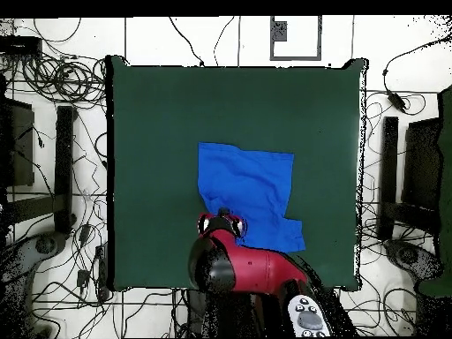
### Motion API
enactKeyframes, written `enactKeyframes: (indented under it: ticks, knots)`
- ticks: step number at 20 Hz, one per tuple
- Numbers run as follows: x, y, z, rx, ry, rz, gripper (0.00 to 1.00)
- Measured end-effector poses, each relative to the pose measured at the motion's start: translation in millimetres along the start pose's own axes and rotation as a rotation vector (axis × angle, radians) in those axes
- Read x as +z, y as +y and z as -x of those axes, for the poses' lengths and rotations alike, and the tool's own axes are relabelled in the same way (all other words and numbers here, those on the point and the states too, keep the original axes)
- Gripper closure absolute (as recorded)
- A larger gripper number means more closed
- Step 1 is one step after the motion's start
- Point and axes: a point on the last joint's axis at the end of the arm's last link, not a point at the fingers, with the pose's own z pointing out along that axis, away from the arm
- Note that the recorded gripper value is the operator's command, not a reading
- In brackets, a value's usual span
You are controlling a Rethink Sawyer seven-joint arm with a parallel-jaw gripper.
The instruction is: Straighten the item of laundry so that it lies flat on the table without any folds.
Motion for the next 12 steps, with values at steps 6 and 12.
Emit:
enactKeyframes:
  ticks: [6,12]
  knots:
    - [7.8,-7.3,-7.1,0.018,0.024,0.0,1.0]
    - [13.9,-24.1,-11.5,0.052,0.041,-0.006,1.0]
